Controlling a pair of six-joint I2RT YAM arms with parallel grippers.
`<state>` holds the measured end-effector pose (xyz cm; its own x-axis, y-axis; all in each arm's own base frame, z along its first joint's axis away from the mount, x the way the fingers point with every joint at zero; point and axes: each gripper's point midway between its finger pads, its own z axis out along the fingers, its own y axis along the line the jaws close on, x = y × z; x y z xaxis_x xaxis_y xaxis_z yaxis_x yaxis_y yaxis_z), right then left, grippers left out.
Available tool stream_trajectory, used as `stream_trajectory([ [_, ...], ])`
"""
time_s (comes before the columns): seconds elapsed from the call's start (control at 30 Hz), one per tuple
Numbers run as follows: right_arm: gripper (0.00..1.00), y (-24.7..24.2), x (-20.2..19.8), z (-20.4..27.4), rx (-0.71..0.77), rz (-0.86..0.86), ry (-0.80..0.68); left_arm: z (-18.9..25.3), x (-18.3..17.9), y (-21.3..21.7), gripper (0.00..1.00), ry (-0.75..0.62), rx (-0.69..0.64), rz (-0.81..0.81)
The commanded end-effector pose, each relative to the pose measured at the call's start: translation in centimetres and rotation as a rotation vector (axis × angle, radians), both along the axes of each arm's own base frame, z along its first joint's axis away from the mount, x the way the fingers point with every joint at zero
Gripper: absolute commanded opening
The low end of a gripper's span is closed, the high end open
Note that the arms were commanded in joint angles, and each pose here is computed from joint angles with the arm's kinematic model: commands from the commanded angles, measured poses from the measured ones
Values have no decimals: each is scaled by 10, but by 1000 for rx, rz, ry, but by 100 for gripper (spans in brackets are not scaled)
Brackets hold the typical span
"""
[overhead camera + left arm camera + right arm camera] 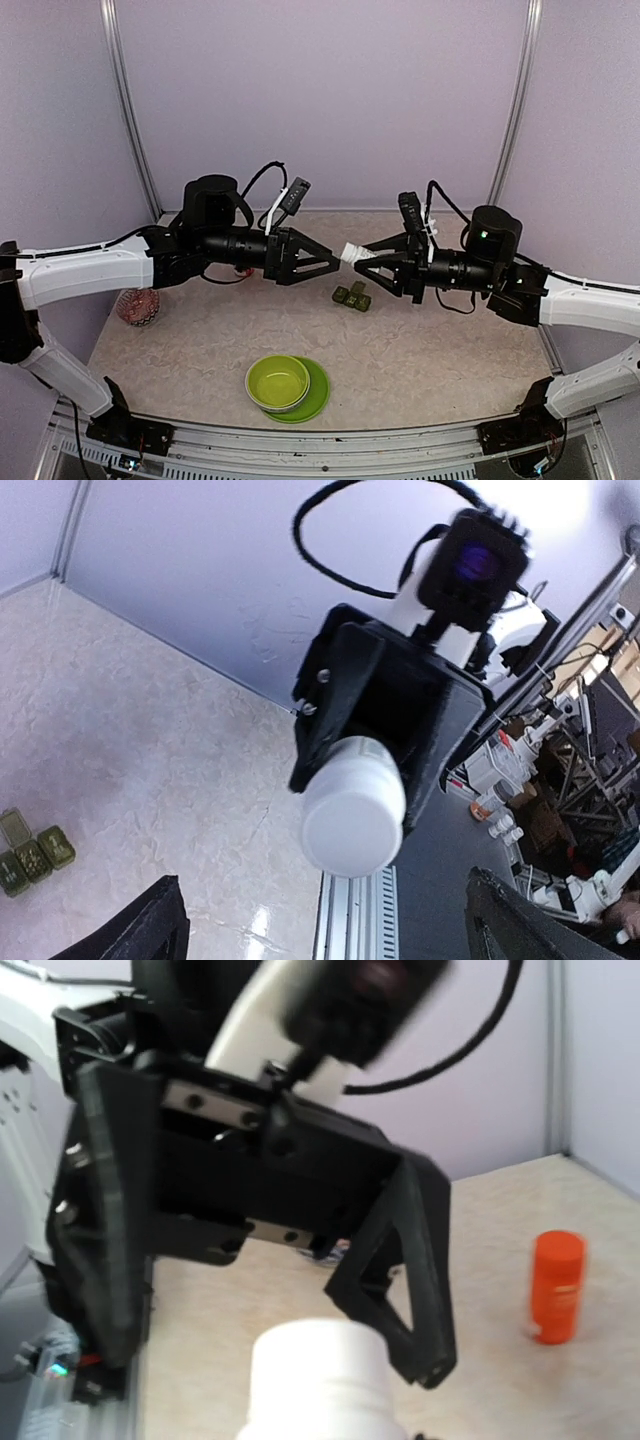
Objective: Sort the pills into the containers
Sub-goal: Screw the lid of the pill bottle onto the pill bottle.
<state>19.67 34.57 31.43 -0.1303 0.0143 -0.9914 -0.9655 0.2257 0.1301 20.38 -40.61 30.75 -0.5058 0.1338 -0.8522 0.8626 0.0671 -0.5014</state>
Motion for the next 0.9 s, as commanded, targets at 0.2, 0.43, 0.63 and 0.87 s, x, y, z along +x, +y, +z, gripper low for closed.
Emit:
stream_trajectory([
  [0.2, 15, 6, -1, -8, -173, -77, -285, -6, 13, -14, 85, 195, 8, -45],
  [0.43, 15, 8, 2, -13, -208, -106, -317, -3, 12, -17, 62, 215, -8, -75],
  [0.63, 15, 12, 9, -25, -252, -129, -301, -3, 10, -17, 41, 206, -15, -89],
  [0.87, 15, 15, 15, -29, -259, -148, -272, -3, 5, -18, 12, 174, -10, -107],
])
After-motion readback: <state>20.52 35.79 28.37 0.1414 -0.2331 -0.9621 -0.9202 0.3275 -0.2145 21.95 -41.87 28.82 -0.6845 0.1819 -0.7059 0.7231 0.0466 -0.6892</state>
